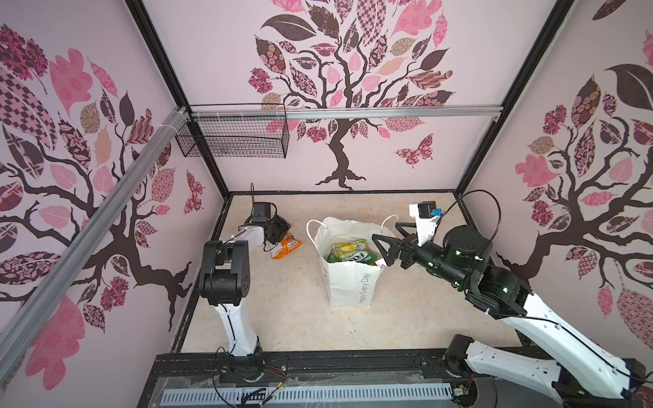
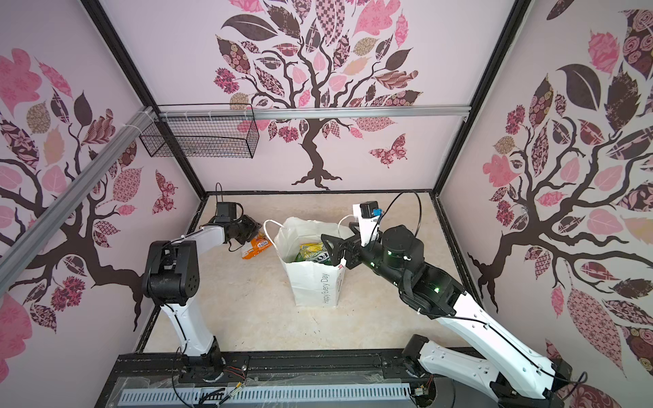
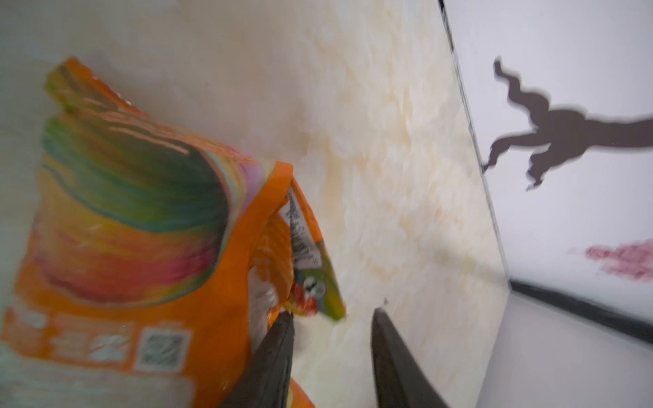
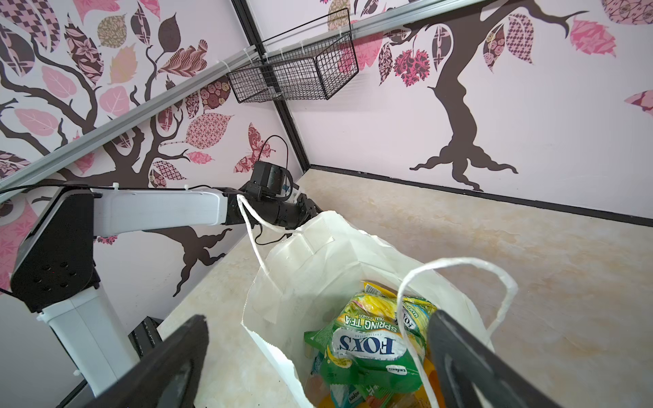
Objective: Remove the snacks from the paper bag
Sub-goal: 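Release the orange packet on the table and bring both grippers back over the bag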
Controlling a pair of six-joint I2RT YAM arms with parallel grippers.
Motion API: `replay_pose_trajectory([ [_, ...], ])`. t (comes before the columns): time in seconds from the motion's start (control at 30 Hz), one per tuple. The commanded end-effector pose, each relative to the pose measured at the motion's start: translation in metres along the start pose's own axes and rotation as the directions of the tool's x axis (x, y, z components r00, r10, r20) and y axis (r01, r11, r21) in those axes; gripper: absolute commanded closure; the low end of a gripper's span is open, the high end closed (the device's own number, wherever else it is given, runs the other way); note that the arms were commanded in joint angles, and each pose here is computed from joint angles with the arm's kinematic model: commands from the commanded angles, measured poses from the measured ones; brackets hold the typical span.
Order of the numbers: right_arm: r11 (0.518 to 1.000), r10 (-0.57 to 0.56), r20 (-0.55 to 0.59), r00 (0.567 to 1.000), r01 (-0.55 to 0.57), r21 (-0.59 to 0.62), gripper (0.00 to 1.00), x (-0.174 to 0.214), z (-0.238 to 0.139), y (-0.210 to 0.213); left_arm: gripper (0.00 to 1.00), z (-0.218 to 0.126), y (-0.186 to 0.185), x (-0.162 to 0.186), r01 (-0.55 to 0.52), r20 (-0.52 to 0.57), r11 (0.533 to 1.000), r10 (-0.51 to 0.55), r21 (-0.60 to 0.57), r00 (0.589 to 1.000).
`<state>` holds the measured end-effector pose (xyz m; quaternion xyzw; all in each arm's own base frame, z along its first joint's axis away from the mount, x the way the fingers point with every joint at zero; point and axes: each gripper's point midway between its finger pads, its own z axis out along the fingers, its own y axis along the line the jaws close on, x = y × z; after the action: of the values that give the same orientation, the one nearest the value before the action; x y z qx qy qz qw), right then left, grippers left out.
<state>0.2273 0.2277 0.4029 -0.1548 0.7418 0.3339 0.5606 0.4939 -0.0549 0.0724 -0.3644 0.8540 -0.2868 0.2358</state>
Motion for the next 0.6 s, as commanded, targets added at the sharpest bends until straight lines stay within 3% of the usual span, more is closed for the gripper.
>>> replay_pose_trajectory([
  [0.0, 1.0, 0.001, 0.028, 1.0, -0.001, -0.002, 0.0, -0.012, -0.006, 0.003, 0.47, -0.012, -0.008, 0.0, -0.018, 0.002, 1.0, 0.018, -0.002, 1.0],
  [0.33, 0.999, 0.026, 0.034, 0.999, -0.025, -0.028, 0.01, -0.02, -0.005, 0.01, 0.33, -0.109, -0.078, -0.014, -0.192, 0.181, 0.975, 0.171, 0.107, 0.969],
  [0.57, 0.998, 0.046, 0.026, 0.999, -0.045, -0.042, 0.0, -0.027, -0.001, 0.015, 0.2, -0.195, -0.138, 0.015, -0.411, 0.294, 0.864, 0.328, 0.292, 0.898],
])
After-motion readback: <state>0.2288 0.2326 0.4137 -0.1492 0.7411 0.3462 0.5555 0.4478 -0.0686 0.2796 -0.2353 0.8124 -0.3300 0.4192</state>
